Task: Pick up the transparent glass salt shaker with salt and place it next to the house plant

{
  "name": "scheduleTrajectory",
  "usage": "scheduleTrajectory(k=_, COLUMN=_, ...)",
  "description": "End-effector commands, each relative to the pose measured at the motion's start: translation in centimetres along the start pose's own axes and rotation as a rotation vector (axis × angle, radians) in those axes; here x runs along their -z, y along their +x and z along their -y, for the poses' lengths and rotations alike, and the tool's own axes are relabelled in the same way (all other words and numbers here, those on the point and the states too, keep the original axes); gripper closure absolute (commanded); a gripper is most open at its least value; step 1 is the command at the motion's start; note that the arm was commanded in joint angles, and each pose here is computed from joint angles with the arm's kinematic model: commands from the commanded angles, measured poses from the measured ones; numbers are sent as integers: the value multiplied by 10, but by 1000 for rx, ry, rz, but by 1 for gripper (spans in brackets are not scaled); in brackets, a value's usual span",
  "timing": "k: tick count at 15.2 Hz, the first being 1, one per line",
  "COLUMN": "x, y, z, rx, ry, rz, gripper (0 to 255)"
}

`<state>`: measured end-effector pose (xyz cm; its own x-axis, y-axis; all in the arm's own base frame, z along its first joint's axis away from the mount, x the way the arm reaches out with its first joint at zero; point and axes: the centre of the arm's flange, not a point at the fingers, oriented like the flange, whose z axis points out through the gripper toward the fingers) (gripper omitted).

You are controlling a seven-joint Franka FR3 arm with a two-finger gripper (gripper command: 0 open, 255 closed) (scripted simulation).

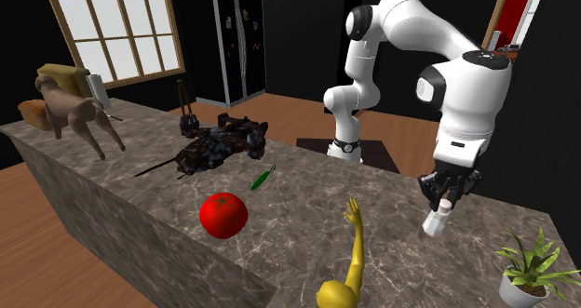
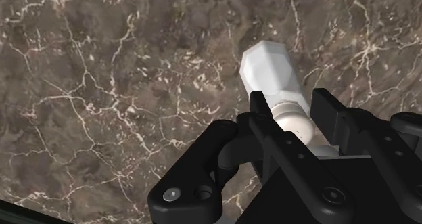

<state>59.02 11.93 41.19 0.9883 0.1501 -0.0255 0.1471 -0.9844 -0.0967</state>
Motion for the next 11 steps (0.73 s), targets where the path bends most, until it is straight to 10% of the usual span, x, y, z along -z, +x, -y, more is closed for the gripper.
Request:
scheduleTrajectory(k=1, x=-11, y=0, z=-1, rx=0, ry=0, rz=-1, gripper=255)
scheduleTrajectory(k=11, x=-36, y=0, z=-3, rx=0, ry=0, rz=-1, gripper=255)
